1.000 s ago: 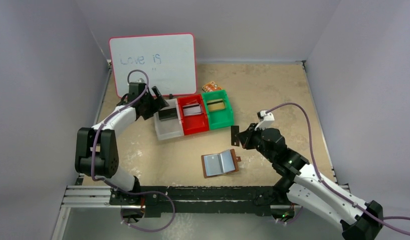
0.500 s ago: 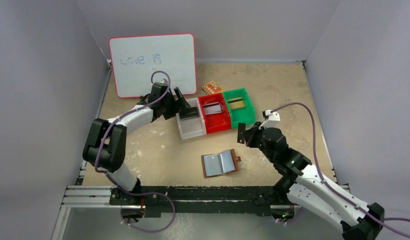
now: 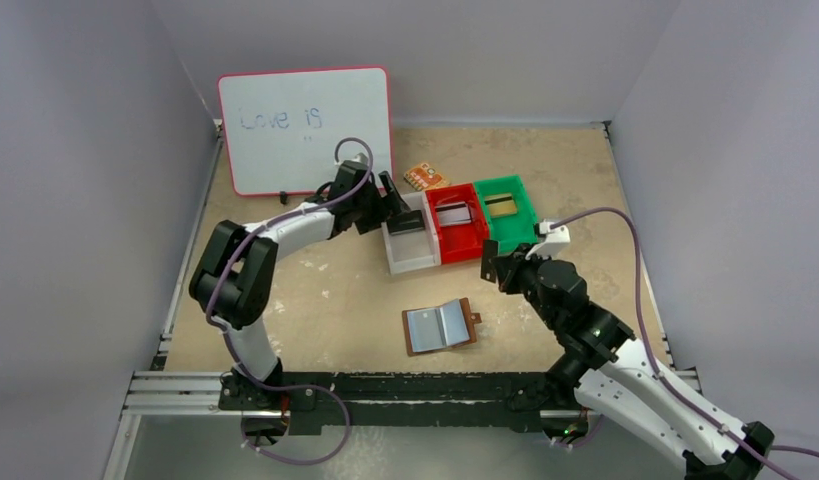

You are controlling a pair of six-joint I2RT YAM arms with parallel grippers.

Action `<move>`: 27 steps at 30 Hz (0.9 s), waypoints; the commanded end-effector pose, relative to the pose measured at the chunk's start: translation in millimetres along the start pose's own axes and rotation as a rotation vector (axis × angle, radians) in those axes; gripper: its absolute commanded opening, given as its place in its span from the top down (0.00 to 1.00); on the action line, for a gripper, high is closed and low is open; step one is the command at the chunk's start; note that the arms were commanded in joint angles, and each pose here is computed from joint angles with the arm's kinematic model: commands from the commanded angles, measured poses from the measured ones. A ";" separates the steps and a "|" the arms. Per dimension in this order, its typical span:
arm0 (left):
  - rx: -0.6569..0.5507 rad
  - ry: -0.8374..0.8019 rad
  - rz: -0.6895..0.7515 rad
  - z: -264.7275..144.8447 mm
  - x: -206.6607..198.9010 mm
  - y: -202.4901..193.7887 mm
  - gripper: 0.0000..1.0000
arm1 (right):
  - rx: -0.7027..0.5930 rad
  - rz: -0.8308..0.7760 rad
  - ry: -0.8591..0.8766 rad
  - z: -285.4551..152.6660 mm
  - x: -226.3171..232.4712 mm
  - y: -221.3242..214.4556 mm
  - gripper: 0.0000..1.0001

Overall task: Take the credit cards out of the card holder
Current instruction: Move the storage box to the center of the board, then place the credit card in the storage box.

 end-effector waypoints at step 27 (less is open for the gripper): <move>-0.292 0.070 -0.047 -151.5 35.4 -7.2 0.18 | -0.163 -0.791 0.483 48.0 83.9 38.0 1.00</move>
Point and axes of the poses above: each gripper's point midway between its finger pads, its own z axis out along the fingers, its own x axis along the line the jaws close on, y = z × x, the point moved 3 cm from there along -z, back along the fingers
